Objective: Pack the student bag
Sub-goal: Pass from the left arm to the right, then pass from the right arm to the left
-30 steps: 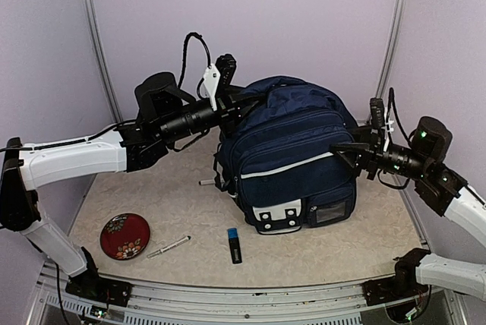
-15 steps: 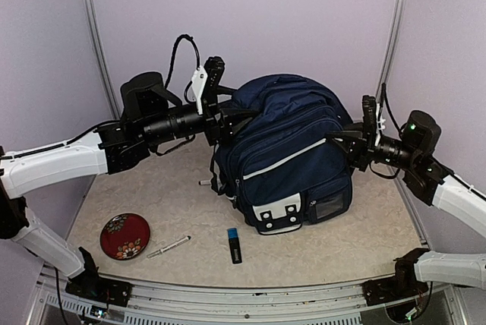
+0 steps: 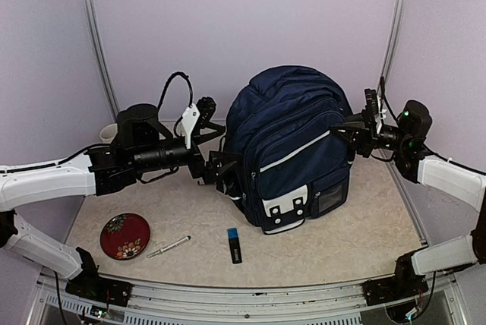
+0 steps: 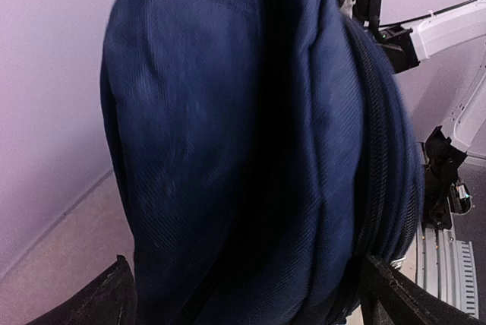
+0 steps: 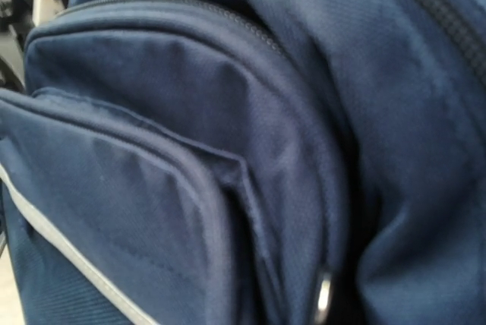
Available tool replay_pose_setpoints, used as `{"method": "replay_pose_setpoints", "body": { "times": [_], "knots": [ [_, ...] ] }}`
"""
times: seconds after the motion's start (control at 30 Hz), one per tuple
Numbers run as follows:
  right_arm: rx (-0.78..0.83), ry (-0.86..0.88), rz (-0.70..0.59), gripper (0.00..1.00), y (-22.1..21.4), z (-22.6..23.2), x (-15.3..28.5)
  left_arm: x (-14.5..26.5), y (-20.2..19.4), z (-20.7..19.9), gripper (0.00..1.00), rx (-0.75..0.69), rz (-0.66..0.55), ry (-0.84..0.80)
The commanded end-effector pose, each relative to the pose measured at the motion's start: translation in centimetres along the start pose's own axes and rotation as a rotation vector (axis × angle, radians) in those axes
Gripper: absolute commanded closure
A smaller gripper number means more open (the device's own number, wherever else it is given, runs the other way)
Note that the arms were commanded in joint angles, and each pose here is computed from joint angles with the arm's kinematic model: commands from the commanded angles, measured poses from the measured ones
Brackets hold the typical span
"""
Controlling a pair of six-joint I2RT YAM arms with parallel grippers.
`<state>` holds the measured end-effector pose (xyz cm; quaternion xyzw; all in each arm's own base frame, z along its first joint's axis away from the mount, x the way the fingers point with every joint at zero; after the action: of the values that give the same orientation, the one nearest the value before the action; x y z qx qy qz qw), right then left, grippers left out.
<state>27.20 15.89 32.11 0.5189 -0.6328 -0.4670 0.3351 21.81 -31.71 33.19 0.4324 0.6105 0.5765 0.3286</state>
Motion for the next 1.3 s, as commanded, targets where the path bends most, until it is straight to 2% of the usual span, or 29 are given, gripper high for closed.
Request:
{"method": "replay_pose_setpoints", "body": {
  "times": [0.0, 0.17, 0.33, 0.4, 0.47, 0.6, 0.7, 0.73, 0.87, 1.0, 1.1, 1.17, 1.27],
  "knots": [
    [0.073, 0.037, -0.009, 1.0, 0.1, -0.4, -0.2, -1.6, -3.8, 0.9, 0.01, -0.015, 0.06, 0.018],
    [0.08, 0.024, 0.009, 1.0, 0.0, -1.1, -0.5, -2.2, -4.5, 2.8, 0.01, 0.001, 0.008, 0.054],
    [0.07, -0.036, 0.017, 1.0, -0.3, -2.6, -0.8, -4.0, -6.1, 0.0, 0.01, -0.019, 0.021, -0.133],
    [0.058, -0.085, 0.022, 1.0, -0.3, -3.5, -0.9, -4.8, -7.3, -1.2, 0.05, -0.042, 0.038, -0.166],
    [0.03, -0.149, 0.031, 0.95, -0.4, -4.6, -1.0, -5.4, -7.9, -2.0, 0.18, -0.056, 0.059, -0.189],
    [-0.015, -0.258, 0.08, 0.74, -0.3, -5.9, -0.6, -5.2, -7.1, -2.4, 0.58, -0.002, -0.006, -0.219],
    [-0.02, -0.399, 0.153, 0.58, -0.5, -6.5, 0.5, -5.0, -6.6, -2.9, 0.93, 0.036, -0.043, -0.251],
    [-0.022, -0.437, 0.172, 0.54, -0.4, -6.5, 1.0, -5.0, -6.5, -2.9, 1.0, 0.051, -0.051, -0.253],
    [0.004, -0.544, 0.202, 0.37, 1.8, -5.6, 2.7, -5.3, -6.1, -2.4, 1.0, 0.121, -0.068, -0.214],
    [0.097, -0.672, 0.24, 0.37, 4.3, -4.8, 4.4, -5.3, -5.8, -2.1, 1.0, 0.14, -0.081, -0.188],
    [0.346, -0.646, 0.29, 0.39, 5.6, -2.0, 2.6, -5.3, -5.8, -2.1, 1.0, 0.135, -0.086, -0.195],
    [0.534, -0.587, 0.309, 0.39, 5.9, 1.0, -0.1, -5.4, -5.7, -2.1, 1.0, 0.134, -0.086, -0.193],
    [0.803, -0.474, 0.277, 0.39, 6.7, 6.3, -3.9, -5.2, -5.5, -2.1, 1.0, 0.135, -0.086, -0.191]
  ]
}}
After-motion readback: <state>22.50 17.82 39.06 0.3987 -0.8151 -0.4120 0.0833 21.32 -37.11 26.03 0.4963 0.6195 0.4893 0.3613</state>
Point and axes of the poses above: each gripper's point midway between its finger pads, its own x axis back along the fingers, its own z axis along the line the jaws close on, y = z × x, the point moved 5 cm from there along x, back along the fingers, and after that the axes turned 11 degrees about x, right-handed, at the moved point
